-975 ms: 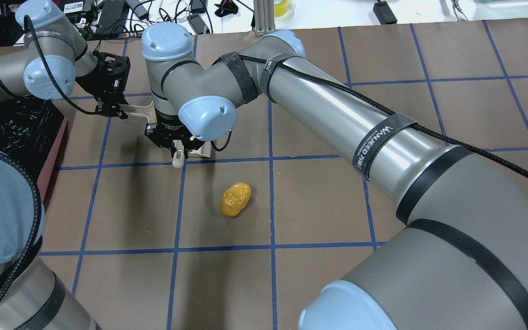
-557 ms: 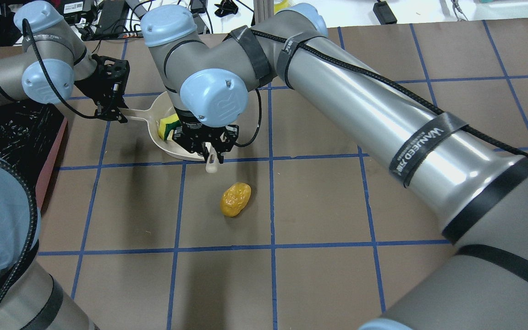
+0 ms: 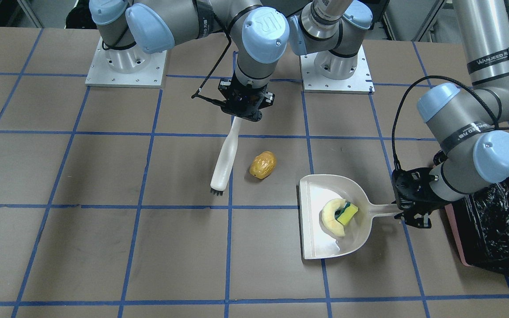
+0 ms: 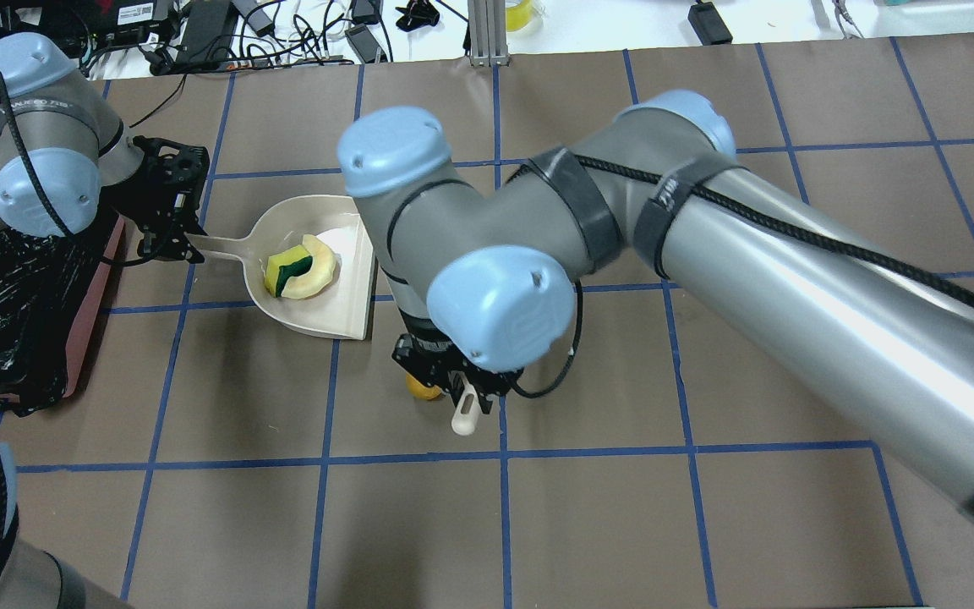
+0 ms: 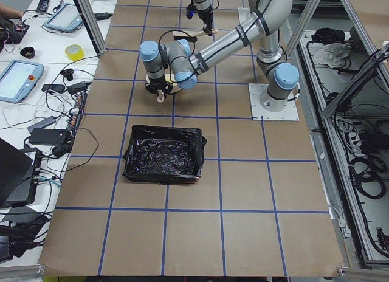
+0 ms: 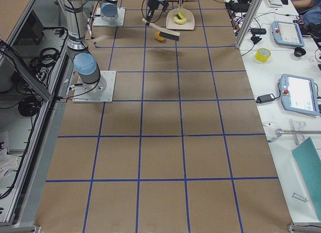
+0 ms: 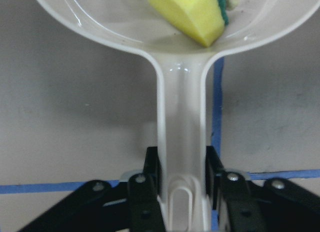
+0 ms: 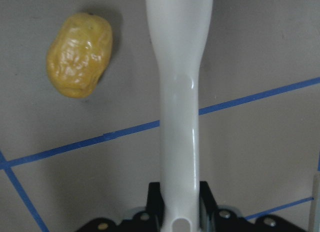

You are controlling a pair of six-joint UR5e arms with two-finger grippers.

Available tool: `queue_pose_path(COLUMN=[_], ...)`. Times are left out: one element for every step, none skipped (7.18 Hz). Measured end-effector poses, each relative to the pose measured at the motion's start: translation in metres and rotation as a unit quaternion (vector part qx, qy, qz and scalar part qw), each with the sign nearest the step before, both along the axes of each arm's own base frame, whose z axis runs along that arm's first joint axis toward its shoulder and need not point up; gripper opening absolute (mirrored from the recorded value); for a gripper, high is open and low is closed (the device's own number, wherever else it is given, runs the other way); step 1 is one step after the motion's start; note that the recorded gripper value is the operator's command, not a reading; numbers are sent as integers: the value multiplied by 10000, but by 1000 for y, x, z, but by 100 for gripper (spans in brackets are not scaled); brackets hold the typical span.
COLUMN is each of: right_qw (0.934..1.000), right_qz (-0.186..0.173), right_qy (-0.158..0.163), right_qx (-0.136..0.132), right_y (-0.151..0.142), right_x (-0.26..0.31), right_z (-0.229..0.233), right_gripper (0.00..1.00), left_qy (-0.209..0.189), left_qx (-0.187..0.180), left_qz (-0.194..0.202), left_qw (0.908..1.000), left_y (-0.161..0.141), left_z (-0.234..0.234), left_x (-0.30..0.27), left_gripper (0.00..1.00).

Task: Sweep and dump trash into bin
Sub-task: 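Sweep the yellow crumpled ball into the dustpan with the right gripper's brush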

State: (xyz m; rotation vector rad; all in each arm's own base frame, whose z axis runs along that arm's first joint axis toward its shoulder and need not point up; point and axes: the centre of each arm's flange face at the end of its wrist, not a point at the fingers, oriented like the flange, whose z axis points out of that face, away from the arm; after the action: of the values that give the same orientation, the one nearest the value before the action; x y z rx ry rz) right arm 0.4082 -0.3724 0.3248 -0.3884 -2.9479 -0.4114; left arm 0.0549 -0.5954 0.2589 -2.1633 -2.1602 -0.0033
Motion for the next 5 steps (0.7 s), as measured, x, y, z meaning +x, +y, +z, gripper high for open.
queue_pose_path(right_qw=[9998,9993,9986,9979,9969], right_qz=[-189,-364,-517,-624,-739], right_qy=[-30,-27,62,165,256], right_qx=[5,32,55,70,86], right_y=[28,50,69,86,99], right_x=[-8,-4,7,19,30], right_z=[-18,-33,-44,-52,-61], right_gripper=[0,0,0,0,0], left_qy=[-18,-47,-44,-37,-45], left_qx=[42,77,130,166,154], left_qz=[12,17,39,71,91], left_qw=[10000,10000,9999,9998,9998], left_y=[24,47,70,89,101], left_z=[4,9,8,1,-4], left_x=[-4,-11,-17,-21,-24], left_gripper=[0,0,0,0,0])
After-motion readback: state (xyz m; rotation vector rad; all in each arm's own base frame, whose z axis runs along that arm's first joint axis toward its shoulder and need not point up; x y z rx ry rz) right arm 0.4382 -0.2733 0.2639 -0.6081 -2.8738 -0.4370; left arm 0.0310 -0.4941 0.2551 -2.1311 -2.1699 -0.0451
